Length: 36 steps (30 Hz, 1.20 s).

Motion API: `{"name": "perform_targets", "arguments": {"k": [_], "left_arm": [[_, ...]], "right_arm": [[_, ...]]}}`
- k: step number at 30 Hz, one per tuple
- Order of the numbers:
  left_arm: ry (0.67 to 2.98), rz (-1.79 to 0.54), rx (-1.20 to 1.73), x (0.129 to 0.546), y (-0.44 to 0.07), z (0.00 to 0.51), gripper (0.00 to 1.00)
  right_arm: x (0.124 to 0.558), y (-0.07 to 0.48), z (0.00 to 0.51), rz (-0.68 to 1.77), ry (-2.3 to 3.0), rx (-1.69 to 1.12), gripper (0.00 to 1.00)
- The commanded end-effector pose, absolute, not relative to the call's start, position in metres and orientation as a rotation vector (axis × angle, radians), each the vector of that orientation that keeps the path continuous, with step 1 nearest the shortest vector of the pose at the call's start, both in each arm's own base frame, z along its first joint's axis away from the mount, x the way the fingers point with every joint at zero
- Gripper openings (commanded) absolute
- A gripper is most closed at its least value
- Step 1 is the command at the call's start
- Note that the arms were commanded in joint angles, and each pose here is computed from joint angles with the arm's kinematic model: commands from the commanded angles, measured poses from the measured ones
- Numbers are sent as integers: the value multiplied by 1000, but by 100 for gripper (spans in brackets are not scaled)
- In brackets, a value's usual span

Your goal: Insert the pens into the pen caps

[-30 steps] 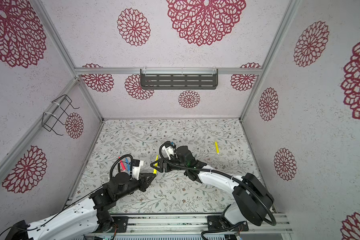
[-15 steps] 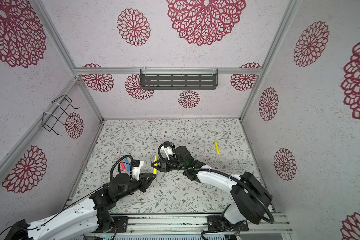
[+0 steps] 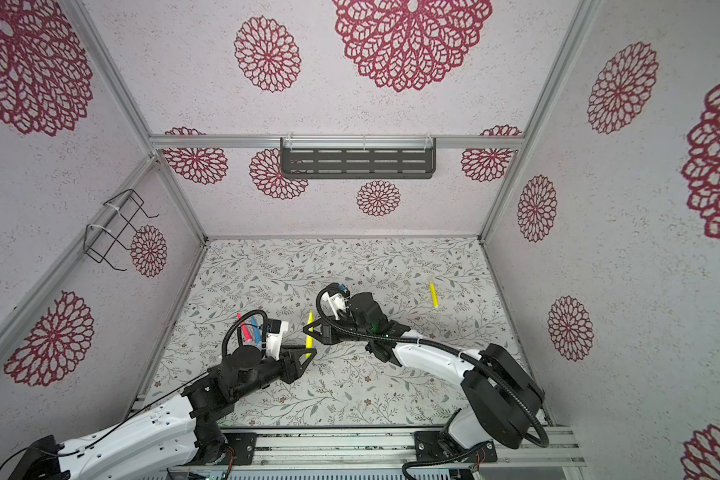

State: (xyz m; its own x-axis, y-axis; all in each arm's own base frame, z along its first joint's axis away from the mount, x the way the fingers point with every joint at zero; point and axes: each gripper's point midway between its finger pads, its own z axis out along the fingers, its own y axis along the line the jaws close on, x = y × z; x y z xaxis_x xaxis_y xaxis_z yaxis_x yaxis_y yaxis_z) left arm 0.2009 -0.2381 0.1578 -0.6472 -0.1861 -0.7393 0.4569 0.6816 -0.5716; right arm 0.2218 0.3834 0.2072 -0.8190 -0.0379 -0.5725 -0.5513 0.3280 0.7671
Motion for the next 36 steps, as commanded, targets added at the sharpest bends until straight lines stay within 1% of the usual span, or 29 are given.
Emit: {"name": "perform_targets", "arguments": {"k": [1,4,17,23,26,29,34,36], "left_arm": [[2051,-992,208,201,-242,163,50],[2061,-1004,223,200,-246,161,49],[2063,-1031,245,200,-253,162,36],[2051,-1029,233,200,-250,163,35],[2047,-1025,225,200,-249,163,33],[2040,-1020,215,201,-247,164,29],[2044,-1012,209,201,-245,162,21],[2047,-1010,206,202,-245,161,14]], "right_arm": [[214,383,229,1519,2064,-570,12],[212,386,225,1505,2079,-585,12],[208,390,223,1501,2087,-600,12],[206,392,222,1506,2085,-604,12],[204,393,221,1509,2085,-608,12],[203,394,221,1508,2086,-611,12],[202,394,221,1508,2085,-612,12],[202,394,222,1504,2081,-610,12]]}}
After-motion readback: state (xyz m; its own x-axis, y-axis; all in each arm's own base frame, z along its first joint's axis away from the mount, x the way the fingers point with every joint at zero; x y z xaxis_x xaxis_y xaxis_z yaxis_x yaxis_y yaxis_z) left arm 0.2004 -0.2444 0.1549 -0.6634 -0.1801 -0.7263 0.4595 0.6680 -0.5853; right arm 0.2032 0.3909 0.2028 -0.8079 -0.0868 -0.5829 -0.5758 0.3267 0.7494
